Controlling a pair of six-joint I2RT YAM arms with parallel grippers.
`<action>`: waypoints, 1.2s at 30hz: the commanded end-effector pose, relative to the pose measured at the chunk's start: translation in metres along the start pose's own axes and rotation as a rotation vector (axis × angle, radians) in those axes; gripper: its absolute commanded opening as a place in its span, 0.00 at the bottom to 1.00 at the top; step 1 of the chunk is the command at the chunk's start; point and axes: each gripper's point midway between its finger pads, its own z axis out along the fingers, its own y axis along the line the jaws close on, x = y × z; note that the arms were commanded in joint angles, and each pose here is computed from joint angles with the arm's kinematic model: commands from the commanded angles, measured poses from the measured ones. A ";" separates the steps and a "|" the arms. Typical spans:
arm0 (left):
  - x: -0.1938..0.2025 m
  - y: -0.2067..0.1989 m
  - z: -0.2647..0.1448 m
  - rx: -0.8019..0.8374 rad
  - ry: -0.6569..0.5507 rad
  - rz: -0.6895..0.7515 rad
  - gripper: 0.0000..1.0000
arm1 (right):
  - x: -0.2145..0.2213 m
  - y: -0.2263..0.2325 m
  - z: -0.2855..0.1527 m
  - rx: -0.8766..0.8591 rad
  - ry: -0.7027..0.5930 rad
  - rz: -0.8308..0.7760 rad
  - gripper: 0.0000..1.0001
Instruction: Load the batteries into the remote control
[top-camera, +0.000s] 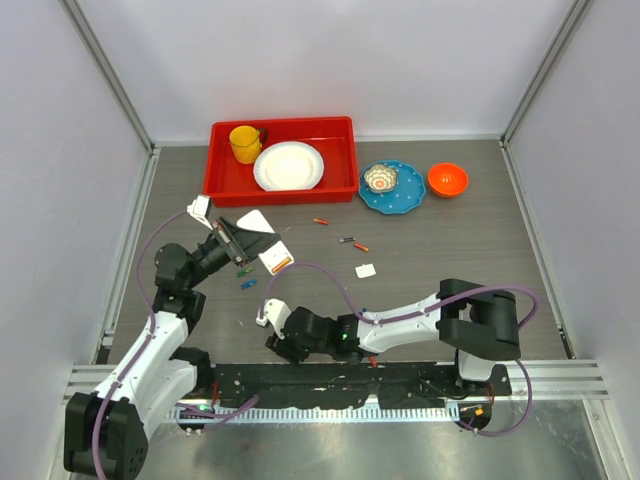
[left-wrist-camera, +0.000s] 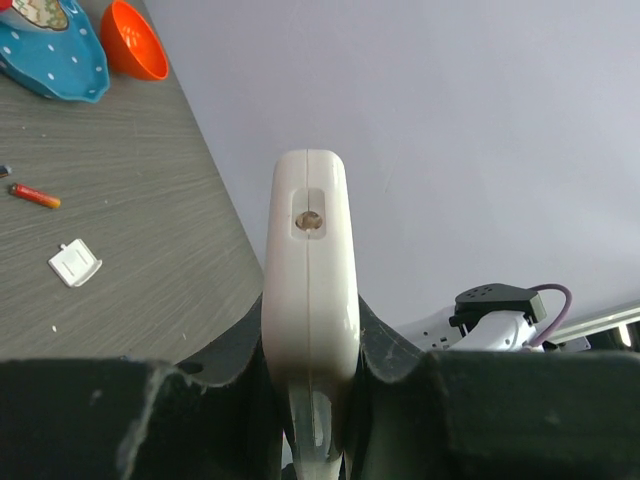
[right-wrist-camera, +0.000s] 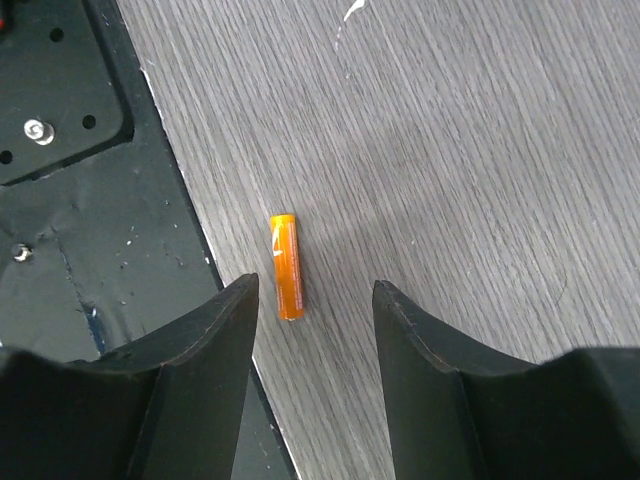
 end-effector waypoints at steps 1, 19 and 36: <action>-0.005 -0.012 -0.002 0.035 -0.013 0.049 0.00 | -0.017 0.004 0.006 -0.005 -0.040 -0.032 0.52; -0.002 0.001 0.000 0.013 -0.001 0.029 0.00 | 0.008 0.012 0.016 -0.003 0.053 -0.111 0.31; 0.000 0.007 0.002 0.011 0.026 0.033 0.00 | -0.004 -0.042 -0.096 0.209 -0.063 -0.037 0.01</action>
